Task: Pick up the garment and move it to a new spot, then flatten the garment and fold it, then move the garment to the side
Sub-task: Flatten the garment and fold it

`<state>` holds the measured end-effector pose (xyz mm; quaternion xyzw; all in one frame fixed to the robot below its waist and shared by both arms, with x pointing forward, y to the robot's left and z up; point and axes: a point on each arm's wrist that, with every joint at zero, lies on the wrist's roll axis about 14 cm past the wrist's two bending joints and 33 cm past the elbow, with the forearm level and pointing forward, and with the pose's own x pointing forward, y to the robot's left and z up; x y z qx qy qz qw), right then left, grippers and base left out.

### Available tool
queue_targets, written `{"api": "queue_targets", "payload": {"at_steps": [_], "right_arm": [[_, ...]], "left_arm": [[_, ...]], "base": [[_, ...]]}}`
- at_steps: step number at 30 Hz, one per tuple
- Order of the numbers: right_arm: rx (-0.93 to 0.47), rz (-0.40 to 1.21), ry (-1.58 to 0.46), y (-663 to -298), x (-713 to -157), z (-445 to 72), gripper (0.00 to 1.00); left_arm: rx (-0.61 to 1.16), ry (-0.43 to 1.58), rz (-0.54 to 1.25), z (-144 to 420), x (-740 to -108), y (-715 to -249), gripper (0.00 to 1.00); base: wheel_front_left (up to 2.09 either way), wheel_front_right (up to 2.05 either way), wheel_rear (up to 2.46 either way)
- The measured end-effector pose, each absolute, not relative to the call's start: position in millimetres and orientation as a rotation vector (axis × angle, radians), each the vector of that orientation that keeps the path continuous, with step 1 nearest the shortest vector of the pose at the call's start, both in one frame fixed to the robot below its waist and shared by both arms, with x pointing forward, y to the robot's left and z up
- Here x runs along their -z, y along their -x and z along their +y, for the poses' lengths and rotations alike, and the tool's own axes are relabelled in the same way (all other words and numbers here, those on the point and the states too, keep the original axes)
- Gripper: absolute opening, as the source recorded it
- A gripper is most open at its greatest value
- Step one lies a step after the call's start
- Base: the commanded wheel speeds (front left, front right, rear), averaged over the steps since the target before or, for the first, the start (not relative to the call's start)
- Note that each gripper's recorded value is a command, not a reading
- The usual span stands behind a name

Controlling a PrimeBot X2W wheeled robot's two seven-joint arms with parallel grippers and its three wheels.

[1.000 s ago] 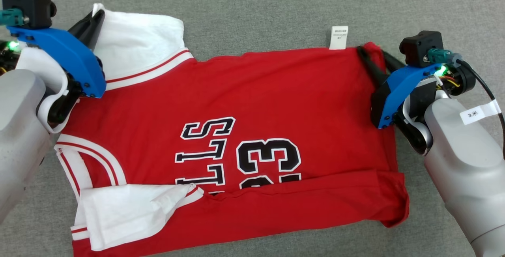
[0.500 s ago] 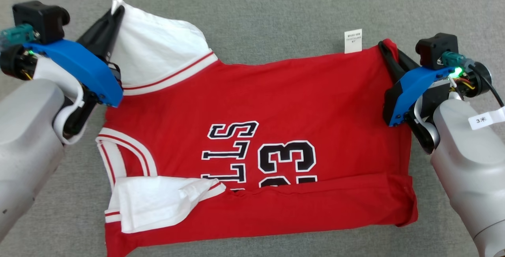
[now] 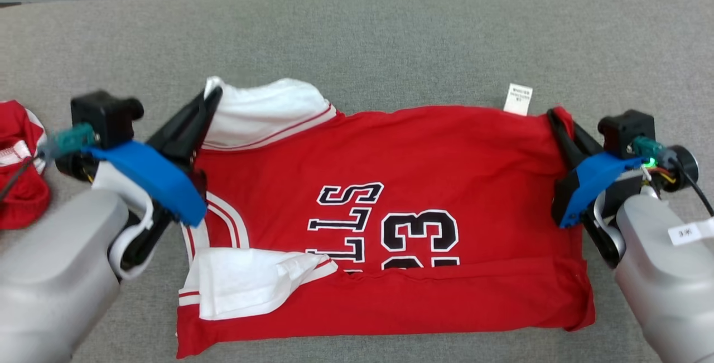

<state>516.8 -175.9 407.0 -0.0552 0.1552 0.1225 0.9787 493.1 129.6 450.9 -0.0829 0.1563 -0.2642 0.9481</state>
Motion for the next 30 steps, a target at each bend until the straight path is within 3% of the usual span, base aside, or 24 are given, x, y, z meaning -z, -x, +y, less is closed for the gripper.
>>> {"api": "queue_targets", "payload": {"at_steps": [16, 30], "right_arm": [[-0.282, 0.214, 0.089, -477, -426, -165, 0.0], [-0.246, 0.185, 0.055, -430, -424, -173, 0.0]], "left_arm": [[0.47, 0.225, 0.345, 141, -428, -417, 0.0], [0.409, 0.268, 0.393, 146, -406, -382, 0.0]], "base": [[0.0, 0.0, 0.0], [0.0, 0.0, 0.0]]}}
